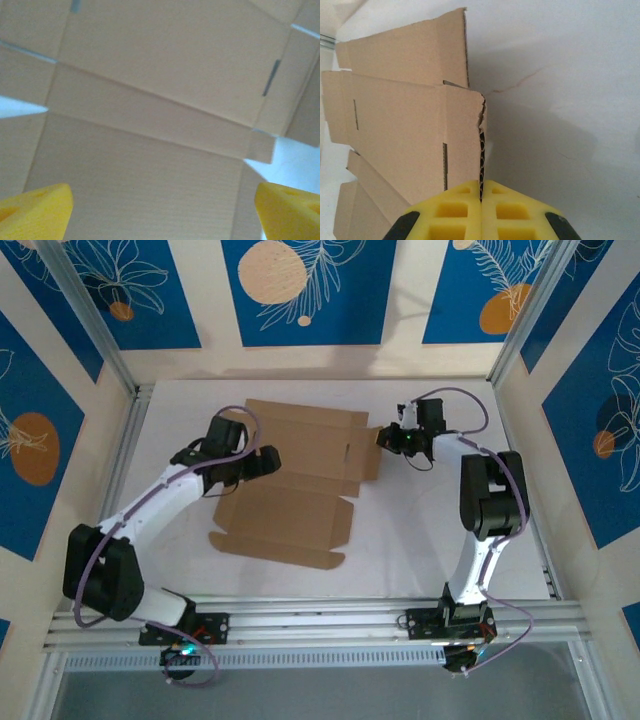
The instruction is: Fold the paper box
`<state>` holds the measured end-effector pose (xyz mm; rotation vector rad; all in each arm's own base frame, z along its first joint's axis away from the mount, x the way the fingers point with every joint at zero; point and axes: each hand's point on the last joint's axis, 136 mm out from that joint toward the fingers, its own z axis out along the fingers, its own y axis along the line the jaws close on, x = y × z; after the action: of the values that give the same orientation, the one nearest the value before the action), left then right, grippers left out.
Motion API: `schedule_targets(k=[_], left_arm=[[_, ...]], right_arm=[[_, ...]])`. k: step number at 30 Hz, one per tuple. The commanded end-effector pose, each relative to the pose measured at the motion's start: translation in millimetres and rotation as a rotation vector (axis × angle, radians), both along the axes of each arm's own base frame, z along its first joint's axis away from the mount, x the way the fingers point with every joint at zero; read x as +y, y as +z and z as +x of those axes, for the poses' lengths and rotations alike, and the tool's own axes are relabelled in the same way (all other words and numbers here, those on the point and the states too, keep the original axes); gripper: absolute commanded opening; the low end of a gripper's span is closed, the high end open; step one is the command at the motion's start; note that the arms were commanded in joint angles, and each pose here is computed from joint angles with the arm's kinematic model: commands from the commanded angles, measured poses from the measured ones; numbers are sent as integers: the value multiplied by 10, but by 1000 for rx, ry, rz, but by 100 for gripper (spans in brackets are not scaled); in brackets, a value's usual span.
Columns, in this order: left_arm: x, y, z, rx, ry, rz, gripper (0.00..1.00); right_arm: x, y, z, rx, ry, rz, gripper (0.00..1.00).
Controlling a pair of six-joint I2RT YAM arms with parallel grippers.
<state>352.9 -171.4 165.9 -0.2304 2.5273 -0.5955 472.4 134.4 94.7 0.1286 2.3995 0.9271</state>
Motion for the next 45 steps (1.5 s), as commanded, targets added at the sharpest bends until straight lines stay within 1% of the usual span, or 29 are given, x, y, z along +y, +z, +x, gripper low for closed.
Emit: schedule_targets(k=[1,3,5,10,12,15,18,23,28,30,32,33,37,39,41,42,45], left_arm=[[-125,309,172,-25,10,-105,93],[-145,378,266,-13,33,-137,94],[-140,446,370,10,73,-181,94],[-108,607,661,72,199,-364,96],[-122,675,786,89,237,-420,97],[-117,702,904,142,304,-425,98],[-87,668,975,222,382,-408,100],[-76,568,1065,326,496,-407,100],[-78,552,1252,312,552,-431,100],[-67,534,1290,314,572,-428,100],[-49,492,1294,324,594,-423,97],[-41,476,1299,323,599,-421,94],[-63,451,1323,293,589,-448,71],[-69,429,1330,277,587,-467,57],[-83,406,1342,267,581,-483,46],[-89,392,1344,267,579,-491,37],[-116,366,1350,262,570,-509,19]], right_arm=[[109,553,99,-234,49,18,9],[171,628,48,-345,91,-27,9],[153,699,23,-439,79,-77,9],[166,932,-115,-732,72,-134,7],[194,970,-175,-807,87,-148,6],[247,1018,-229,-862,123,-148,6],[285,1056,-286,-932,136,-173,6],[305,1104,-360,-993,140,-212,9],[371,1129,-438,-1017,165,-212,11],[376,1118,-447,-1015,160,-219,11],[375,1111,-447,-1010,150,-222,11],[381,1097,-446,-1005,147,-224,11],[380,1065,-439,-991,129,-233,11],[369,1051,-431,-983,117,-233,10],[361,1040,-427,-976,107,-228,9],[359,1043,-423,-977,104,-226,9],[361,1025,-419,-965,92,-227,9]])
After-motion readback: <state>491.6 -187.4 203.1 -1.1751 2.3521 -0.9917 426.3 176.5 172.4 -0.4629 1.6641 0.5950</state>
